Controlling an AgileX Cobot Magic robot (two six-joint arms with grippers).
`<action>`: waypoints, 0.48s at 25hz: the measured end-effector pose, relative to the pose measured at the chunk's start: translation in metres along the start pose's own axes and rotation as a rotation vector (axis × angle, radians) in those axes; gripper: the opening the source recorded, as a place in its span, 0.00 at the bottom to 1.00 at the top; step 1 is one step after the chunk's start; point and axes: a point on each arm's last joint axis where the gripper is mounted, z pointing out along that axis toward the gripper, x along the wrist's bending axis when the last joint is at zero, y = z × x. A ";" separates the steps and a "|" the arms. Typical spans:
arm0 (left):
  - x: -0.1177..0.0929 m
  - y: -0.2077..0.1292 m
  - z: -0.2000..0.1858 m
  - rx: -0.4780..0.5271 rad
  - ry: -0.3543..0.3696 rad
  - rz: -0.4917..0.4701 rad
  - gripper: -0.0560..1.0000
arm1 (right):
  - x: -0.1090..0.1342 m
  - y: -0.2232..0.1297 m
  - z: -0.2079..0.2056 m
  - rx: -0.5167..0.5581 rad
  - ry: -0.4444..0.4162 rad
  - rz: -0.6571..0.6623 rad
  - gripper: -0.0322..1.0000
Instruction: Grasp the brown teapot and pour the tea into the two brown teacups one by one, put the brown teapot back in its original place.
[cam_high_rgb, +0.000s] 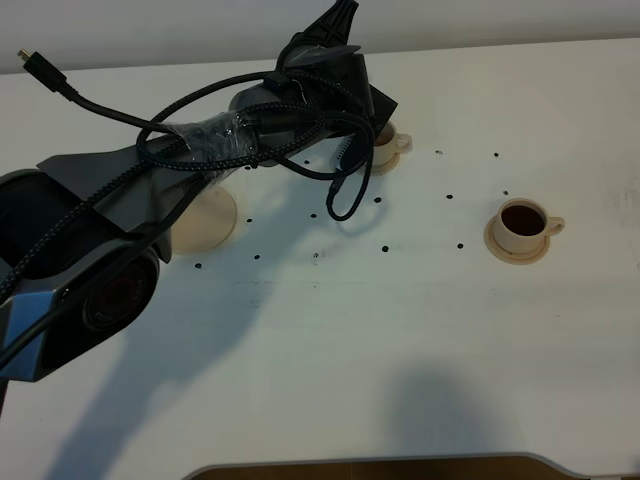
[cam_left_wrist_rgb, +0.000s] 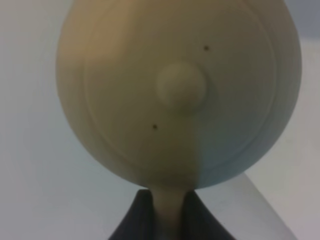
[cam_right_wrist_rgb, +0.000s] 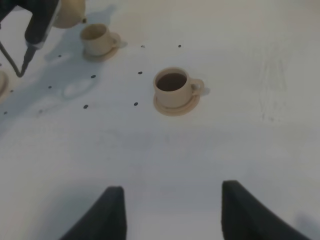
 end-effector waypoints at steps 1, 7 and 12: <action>-0.001 0.001 0.001 0.005 0.002 0.009 0.18 | 0.000 0.000 0.000 0.000 0.000 0.000 0.46; -0.005 0.009 0.007 0.010 -0.003 0.043 0.18 | 0.000 0.000 0.000 0.000 0.000 0.000 0.46; -0.003 0.011 0.006 0.026 0.027 0.077 0.18 | 0.000 0.000 0.000 0.000 0.000 0.000 0.46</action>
